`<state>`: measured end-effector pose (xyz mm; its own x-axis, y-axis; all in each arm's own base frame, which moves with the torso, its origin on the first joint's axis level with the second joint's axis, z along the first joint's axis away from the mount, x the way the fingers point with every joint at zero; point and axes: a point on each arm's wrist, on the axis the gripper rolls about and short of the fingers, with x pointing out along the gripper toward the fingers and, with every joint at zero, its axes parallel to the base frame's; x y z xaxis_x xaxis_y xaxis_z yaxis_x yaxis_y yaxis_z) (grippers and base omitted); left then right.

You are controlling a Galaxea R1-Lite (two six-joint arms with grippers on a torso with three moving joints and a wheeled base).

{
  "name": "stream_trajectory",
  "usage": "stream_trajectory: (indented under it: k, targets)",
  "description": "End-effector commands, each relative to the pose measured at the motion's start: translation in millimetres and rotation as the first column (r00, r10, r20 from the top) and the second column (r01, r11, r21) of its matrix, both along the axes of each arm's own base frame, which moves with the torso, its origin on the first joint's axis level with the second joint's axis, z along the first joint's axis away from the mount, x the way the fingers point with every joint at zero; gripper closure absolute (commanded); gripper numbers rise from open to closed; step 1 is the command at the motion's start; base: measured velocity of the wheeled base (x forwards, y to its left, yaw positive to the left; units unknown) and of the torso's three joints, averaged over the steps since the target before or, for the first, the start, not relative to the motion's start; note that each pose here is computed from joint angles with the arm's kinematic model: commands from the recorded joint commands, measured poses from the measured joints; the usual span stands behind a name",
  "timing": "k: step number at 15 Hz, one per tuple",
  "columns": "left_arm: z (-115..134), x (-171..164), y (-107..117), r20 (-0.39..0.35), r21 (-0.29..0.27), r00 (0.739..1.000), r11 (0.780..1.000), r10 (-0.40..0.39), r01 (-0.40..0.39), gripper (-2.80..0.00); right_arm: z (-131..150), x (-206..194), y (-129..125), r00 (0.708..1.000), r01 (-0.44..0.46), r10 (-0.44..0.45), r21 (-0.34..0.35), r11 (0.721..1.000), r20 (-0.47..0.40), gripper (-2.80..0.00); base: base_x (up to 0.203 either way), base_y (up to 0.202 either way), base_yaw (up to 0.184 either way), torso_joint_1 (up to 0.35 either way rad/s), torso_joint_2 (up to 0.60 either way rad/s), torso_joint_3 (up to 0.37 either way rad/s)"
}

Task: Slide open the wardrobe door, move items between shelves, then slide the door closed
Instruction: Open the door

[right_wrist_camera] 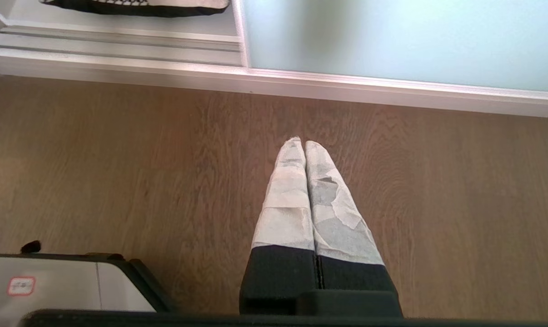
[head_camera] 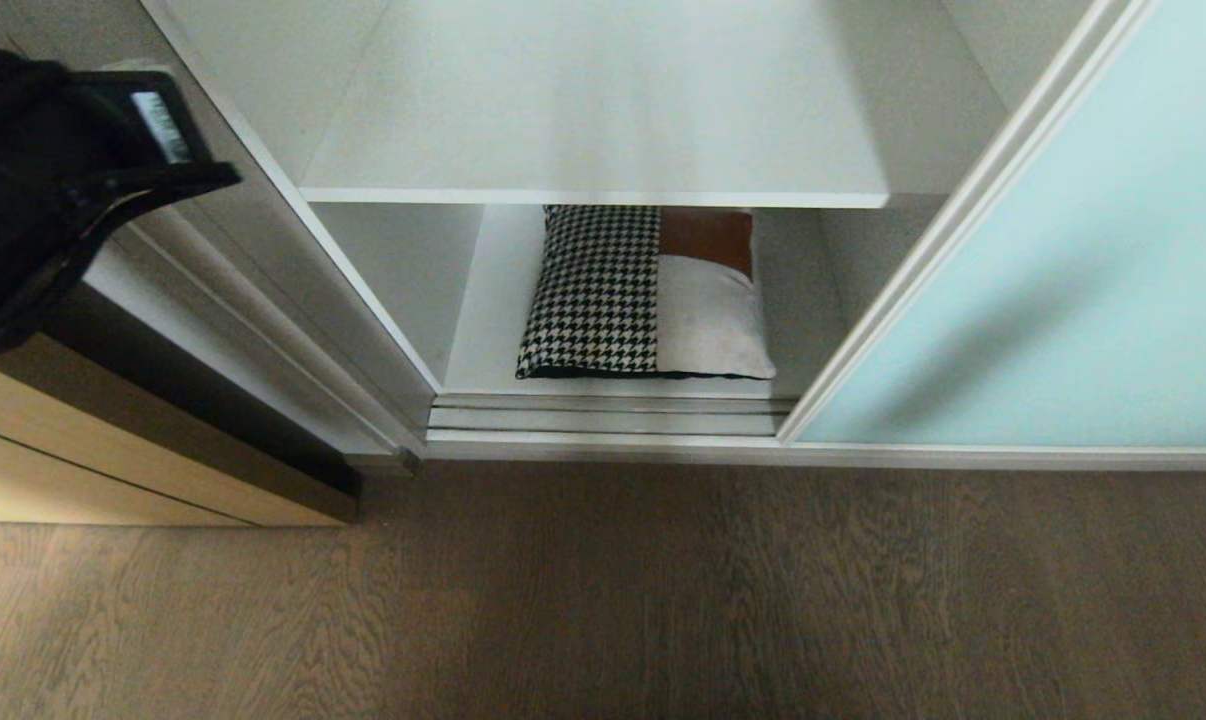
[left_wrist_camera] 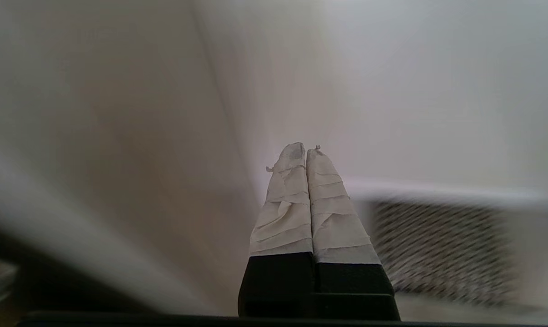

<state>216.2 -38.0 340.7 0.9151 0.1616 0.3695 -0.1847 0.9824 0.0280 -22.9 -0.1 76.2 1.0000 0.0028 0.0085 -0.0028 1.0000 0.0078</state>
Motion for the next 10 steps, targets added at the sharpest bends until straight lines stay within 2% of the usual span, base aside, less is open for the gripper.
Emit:
stream_trajectory:
  k: [1, 3, 6, 8, 10]
  targets:
    - [-2.9, -86.6, 33.1, 0.076, -0.02, 0.991, 0.994, 0.113, -0.112, 0.0, 0.0, 0.0, 0.0, 1.0, 0.0, 0.0, 0.0, 1.0, 0.001, 0.0, 0.0, 0.0, 0.0, 0.0, 0.0, 0.0]
    - [-31.6, -134.4, 41.9, 0.067, -0.036, 0.986, 0.988, 0.15, -0.148, 0.0, 0.0, 0.0, 0.0, 1.0, 0.0, 0.0, 0.0, 1.0, 0.001, 0.0, 0.0, 0.0, 0.0, 0.0, 0.0, 0.0]
    - [-76.3, -190.8, 45.2, 0.058, -0.071, 0.985, 0.985, 0.16, -0.155, 0.0, 0.0, -0.1, 0.0, 1.0, 0.0, 0.0, 0.0, 1.0, 0.002, 0.0, 0.0, 0.0, 0.0, 0.0, 0.0, 0.0]
    - [-103.6, -222.2, 45.6, 0.044, -0.1, 0.988, 0.985, 0.148, -0.143, 0.0, 0.1, 0.0, 0.0, 1.0, 0.0, 0.0, 0.0, 1.0, 0.001, 0.0, 0.0, 0.0, 0.0, 0.0, 0.0, 0.0]
    - [-138.2, -247.5, 45.1, 0.007, -0.103, 0.993, 0.988, 0.114, -0.113, 0.0, -0.4, 0.0, 0.0, 1.0, 0.0, 0.0, 0.0, 1.0, 0.001, 0.0, 0.0, 0.0, 0.0, 0.0, 0.0, 0.0]
